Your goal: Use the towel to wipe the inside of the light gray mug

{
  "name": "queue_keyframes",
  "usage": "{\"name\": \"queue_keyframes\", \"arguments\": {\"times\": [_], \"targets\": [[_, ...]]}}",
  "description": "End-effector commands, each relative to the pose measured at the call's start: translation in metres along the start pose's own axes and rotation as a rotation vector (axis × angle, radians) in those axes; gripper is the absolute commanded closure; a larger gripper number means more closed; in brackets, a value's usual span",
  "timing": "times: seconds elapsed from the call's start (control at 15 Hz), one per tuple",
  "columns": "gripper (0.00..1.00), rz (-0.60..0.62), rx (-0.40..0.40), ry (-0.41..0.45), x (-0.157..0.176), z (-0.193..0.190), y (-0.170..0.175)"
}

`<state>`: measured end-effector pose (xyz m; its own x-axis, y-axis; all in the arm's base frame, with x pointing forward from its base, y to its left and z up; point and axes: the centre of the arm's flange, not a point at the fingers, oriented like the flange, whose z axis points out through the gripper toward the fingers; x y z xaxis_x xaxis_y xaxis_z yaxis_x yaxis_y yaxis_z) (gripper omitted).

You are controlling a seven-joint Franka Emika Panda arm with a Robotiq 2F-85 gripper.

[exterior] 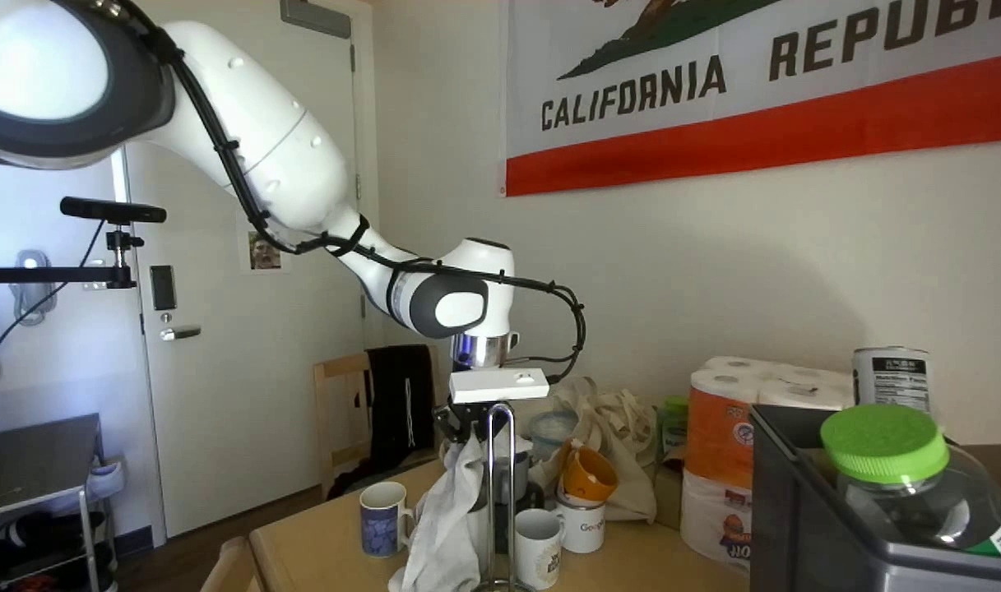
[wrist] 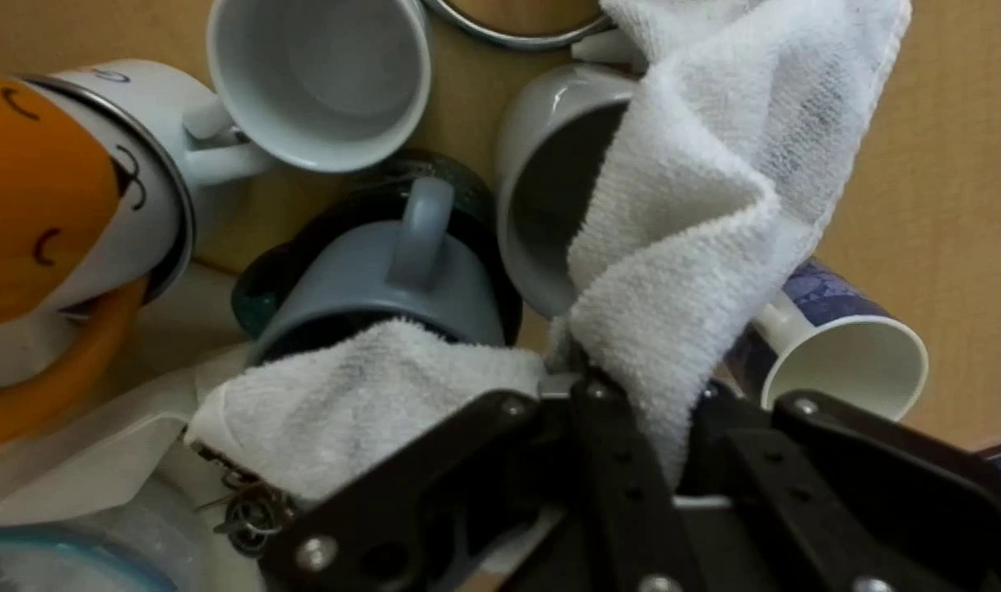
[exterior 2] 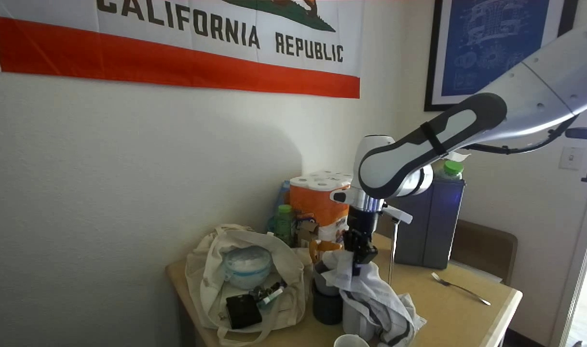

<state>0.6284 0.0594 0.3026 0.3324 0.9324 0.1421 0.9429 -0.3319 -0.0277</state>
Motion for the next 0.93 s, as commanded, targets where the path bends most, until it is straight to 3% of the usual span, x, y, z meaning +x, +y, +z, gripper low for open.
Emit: {"name": "queue_keyframes", "arguments": {"times": [0.0, 0.87], "targets": [[0.97, 0.005, -0.032, -0.005, 0.016, -0.009, -0.006], [0.97, 0.022, 0.056, -0.075, 0.012, 0.052, -0.012]]}}
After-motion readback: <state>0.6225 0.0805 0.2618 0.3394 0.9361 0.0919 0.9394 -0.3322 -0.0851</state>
